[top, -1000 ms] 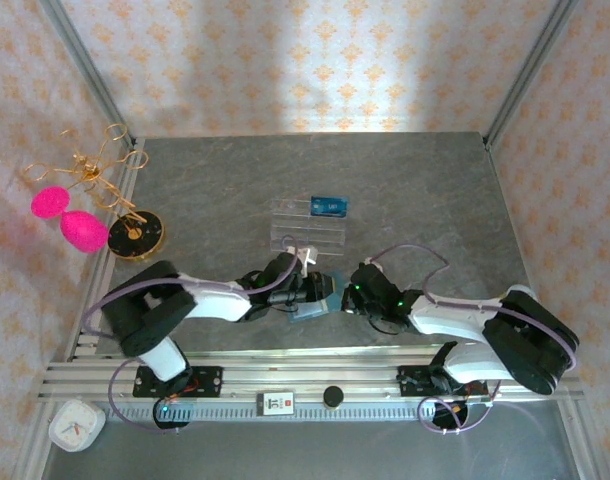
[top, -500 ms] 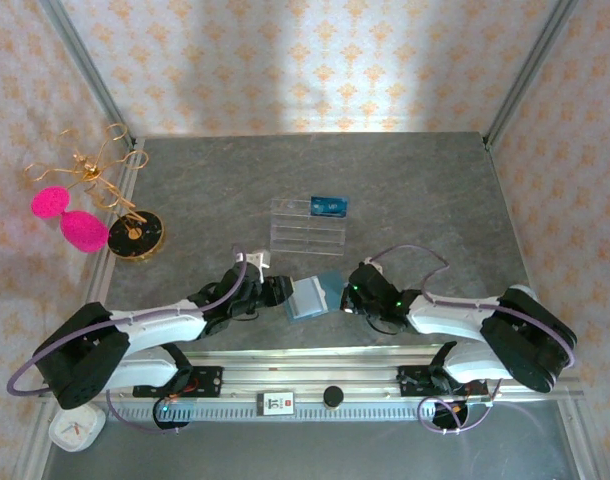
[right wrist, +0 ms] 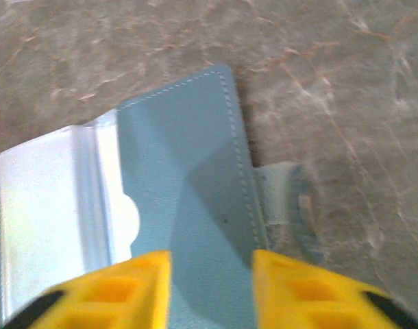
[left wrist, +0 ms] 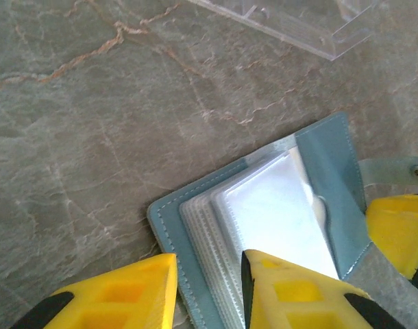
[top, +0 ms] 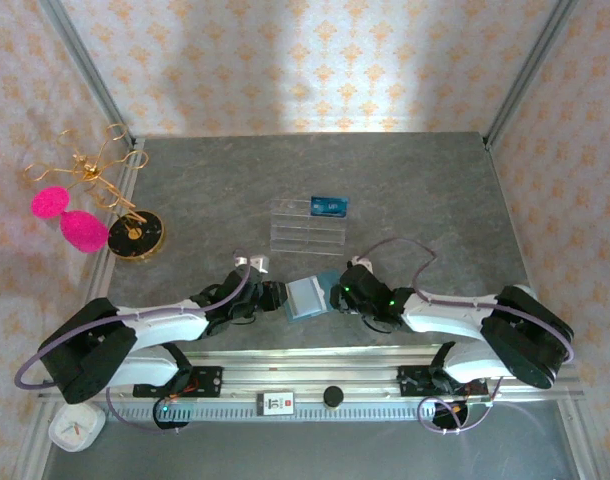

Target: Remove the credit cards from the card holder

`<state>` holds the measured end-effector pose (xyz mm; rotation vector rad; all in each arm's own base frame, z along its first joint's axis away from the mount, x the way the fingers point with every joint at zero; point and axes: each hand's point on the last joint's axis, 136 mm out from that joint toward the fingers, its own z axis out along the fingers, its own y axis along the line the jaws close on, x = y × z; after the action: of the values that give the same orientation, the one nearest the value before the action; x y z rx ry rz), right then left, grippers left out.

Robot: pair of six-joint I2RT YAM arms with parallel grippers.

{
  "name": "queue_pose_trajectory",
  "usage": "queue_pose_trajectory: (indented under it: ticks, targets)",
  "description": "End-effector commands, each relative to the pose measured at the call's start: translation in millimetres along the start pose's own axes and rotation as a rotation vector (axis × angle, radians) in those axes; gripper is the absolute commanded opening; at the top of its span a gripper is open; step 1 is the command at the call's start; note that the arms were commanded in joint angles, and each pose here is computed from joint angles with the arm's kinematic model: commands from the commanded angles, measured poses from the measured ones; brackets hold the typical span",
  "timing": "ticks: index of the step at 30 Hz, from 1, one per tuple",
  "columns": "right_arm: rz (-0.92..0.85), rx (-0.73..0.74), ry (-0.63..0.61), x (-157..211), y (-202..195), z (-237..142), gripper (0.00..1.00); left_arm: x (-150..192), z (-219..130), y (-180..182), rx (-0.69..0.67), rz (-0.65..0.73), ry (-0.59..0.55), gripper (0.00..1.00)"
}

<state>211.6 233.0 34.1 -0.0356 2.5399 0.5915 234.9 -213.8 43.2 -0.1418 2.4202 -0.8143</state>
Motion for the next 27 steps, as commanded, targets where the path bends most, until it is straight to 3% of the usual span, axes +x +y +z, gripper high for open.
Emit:
queue_pose_trajectory:
  ticks: [1, 12, 27]
  targets:
    - [-0.098, -0.047, -0.052, -19, 21, -8, 0.47, -10, -5, -4, -0.004, 0.005, -0.035, 0.33]
    - [-0.284, -0.073, -0.048, -25, 62, -7, 0.56, -19, -20, -3, -0.022, -0.002, -0.077, 0.35]
    - [-0.484, 0.126, 0.055, 12, 65, 37, 0.62, -19, -42, 21, -0.084, -0.031, -0.126, 0.39]
